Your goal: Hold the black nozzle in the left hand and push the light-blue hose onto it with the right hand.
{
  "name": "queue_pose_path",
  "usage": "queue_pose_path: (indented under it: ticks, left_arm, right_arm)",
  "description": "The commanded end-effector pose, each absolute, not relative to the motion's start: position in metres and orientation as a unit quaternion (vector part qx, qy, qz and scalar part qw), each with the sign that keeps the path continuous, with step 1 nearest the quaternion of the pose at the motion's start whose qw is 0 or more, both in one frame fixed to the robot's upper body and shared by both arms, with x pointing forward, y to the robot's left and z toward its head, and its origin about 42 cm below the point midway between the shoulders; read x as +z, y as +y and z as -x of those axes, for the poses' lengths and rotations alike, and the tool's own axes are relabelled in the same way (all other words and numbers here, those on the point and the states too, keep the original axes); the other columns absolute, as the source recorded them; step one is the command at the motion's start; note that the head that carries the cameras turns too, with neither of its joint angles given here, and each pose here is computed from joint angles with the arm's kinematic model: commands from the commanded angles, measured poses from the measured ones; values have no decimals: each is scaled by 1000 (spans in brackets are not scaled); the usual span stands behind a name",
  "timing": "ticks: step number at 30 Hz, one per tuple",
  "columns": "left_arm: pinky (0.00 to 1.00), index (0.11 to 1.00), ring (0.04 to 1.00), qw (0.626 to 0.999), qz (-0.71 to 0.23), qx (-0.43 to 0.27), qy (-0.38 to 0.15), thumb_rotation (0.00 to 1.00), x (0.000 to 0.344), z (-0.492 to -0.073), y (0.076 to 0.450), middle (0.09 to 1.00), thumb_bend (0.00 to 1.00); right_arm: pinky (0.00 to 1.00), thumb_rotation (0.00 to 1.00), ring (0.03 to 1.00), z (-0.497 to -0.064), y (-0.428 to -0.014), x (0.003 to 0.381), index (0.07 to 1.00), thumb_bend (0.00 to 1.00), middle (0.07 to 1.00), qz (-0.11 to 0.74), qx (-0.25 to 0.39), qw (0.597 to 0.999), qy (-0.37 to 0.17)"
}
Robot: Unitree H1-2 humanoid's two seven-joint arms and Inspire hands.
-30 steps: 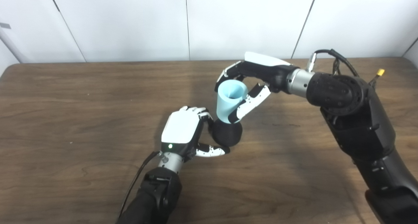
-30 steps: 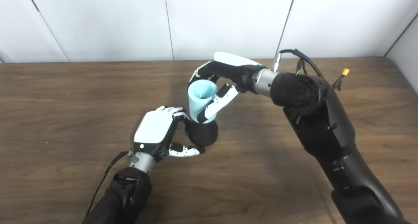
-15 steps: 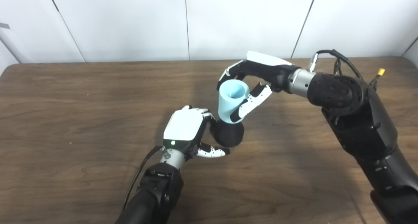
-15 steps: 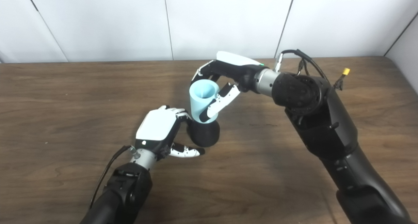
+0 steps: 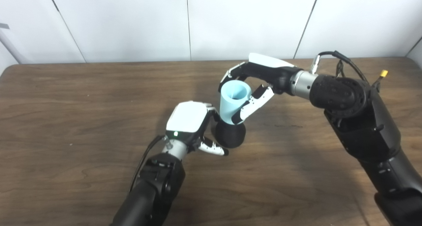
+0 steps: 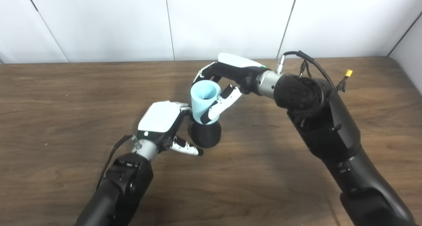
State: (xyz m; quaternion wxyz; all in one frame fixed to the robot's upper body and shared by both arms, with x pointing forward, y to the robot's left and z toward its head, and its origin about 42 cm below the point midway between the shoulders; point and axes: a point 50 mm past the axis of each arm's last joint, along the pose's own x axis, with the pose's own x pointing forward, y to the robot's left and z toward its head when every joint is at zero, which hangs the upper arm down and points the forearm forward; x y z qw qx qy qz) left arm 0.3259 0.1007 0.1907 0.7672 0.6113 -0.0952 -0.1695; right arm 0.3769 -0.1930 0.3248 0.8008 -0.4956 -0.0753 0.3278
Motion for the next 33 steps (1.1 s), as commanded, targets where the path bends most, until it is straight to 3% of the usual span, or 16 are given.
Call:
queue_pose_path:
  ticks: [1, 9, 19, 23, 28, 33]
  left_arm:
    - [946, 666, 882, 767, -613, -151, -114, 317, 212, -333, 99, 853, 1000]
    - [953, 659, 887, 766, -616, -150, -108, 311, 219, -338, 101, 854, 1000]
    - [953, 686, 885, 768, -613, -160, -96, 354, 214, -339, 100, 854, 1000]
    - [976, 751, 895, 781, -596, -166, -92, 353, 212, -338, 99, 869, 1000]
    - [990, 890, 912, 790, -584, -168, -87, 421, 212, -336, 97, 899, 1000]
    - [1000, 947, 927, 794, -579, -166, -81, 437, 214, -334, 96, 918, 1000]
  right_arm:
    - [781, 399, 831, -379, -199, 342, 668, 1000, 772, 505, 303, 802, -103]
    - [813, 419, 847, -378, -200, 344, 672, 1000, 780, 506, 297, 803, -103]
    - [779, 419, 825, -377, -202, 348, 667, 1000, 774, 509, 293, 803, -105]
    - [784, 414, 825, -378, -203, 347, 662, 1000, 777, 506, 293, 805, -101]
    - [793, 408, 830, -378, -203, 347, 660, 1000, 780, 507, 293, 805, -99]
    - [789, 418, 832, -378, -205, 346, 667, 1000, 786, 511, 292, 803, -96]
